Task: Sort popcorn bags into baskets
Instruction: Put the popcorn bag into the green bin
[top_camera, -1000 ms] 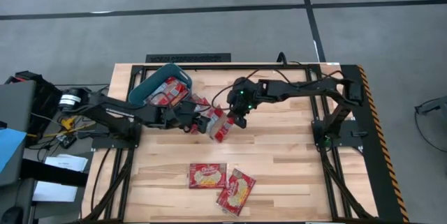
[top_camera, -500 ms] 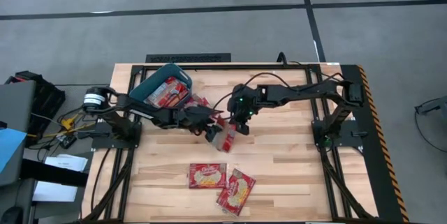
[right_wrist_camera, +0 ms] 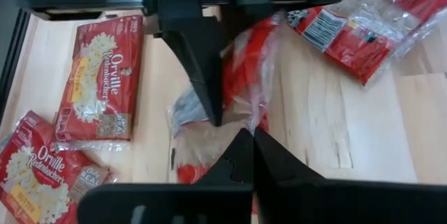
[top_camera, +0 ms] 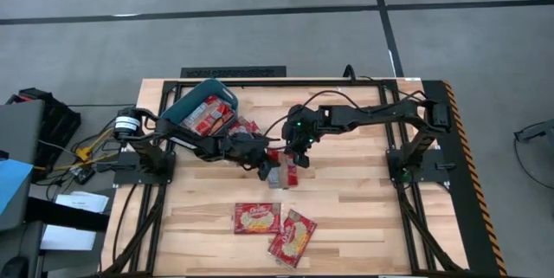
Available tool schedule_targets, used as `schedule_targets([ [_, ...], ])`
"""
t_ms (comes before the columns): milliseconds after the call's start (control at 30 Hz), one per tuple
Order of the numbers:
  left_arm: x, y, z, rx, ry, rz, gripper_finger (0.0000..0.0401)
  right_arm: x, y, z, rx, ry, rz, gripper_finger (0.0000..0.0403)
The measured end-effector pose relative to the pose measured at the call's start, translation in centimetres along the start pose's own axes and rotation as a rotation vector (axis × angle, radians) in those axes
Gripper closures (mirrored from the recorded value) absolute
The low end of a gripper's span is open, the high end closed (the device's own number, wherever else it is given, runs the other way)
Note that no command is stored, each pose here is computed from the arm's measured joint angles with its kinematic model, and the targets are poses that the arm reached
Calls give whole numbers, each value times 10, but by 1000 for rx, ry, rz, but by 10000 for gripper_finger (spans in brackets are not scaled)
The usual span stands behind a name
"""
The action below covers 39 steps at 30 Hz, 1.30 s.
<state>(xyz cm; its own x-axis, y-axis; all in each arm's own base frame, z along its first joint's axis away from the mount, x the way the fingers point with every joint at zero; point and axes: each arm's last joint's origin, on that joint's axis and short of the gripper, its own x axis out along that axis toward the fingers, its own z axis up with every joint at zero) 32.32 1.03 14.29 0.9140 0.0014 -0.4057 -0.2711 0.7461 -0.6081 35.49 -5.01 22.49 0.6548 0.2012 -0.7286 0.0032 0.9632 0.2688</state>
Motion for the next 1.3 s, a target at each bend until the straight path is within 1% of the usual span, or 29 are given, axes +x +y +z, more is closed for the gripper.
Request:
schedule_targets([
  [67, 0, -2, 1, -12, 1, -27, 387, -1, -4, 0, 9, -1, -2, 381],
  [167, 0, -2, 2, -67, -8, -32, 387, -4, -11, 0, 17, -6, 4, 366],
  [233, -1, -3, 3, -101, -12, -36, 387, -8, -16, 1, 18, -13, 46, 359],
  [367, -5, -6, 5, -180, -8, -46, 395, -31, -26, 6, 31, -58, 160, 351],
  [433, -6, -9, 9, -216, -15, -59, 395, -44, -33, 4, 50, -62, 185, 349],
  [600, -15, -29, 29, -298, -34, -155, 397, -86, -49, 2, 56, -114, 126, 348],
  [667, -19, -43, 44, -311, -36, -207, 398, -102, -55, -1, 63, -131, 92, 348],
  [733, -30, -58, 59, -307, 10, -213, 399, -117, -60, -4, 68, -152, 62, 348],
  [767, -34, -65, 69, -291, 43, -196, 399, -123, -62, -4, 65, -168, 48, 348],
  [800, -39, -71, 77, -268, 81, -158, 399, -131, -65, -5, 68, -179, 32, 347],
  [867, -56, -78, 93, -222, 186, -32, 399, -142, -68, -8, 63, -195, 10, 347],
  [933, -73, -86, 113, -153, 230, 70, 399, -151, -71, -11, 65, -208, -13, 347],
  [1000, -95, -89, 131, -112, 290, 185, 399, -159, -73, -12, 64, -224, -32, 347],
  [1033, -104, -90, 141, -92, 303, 221, 399, -163, -74, -12, 58, -238, -40, 347],
  [1133, -128, -84, 162, -51, 352, 328, 400, -167, -78, -14, 56, -245, -56, 347],
  [1200, -140, -76, 173, -34, 377, 363, 400, -167, -80, -15, 55, -236, -58, 347],
  [1300, -160, -55, 184, -54, 447, 437, 400, -166, -80, -17, 36, -223, -58, 347],
])
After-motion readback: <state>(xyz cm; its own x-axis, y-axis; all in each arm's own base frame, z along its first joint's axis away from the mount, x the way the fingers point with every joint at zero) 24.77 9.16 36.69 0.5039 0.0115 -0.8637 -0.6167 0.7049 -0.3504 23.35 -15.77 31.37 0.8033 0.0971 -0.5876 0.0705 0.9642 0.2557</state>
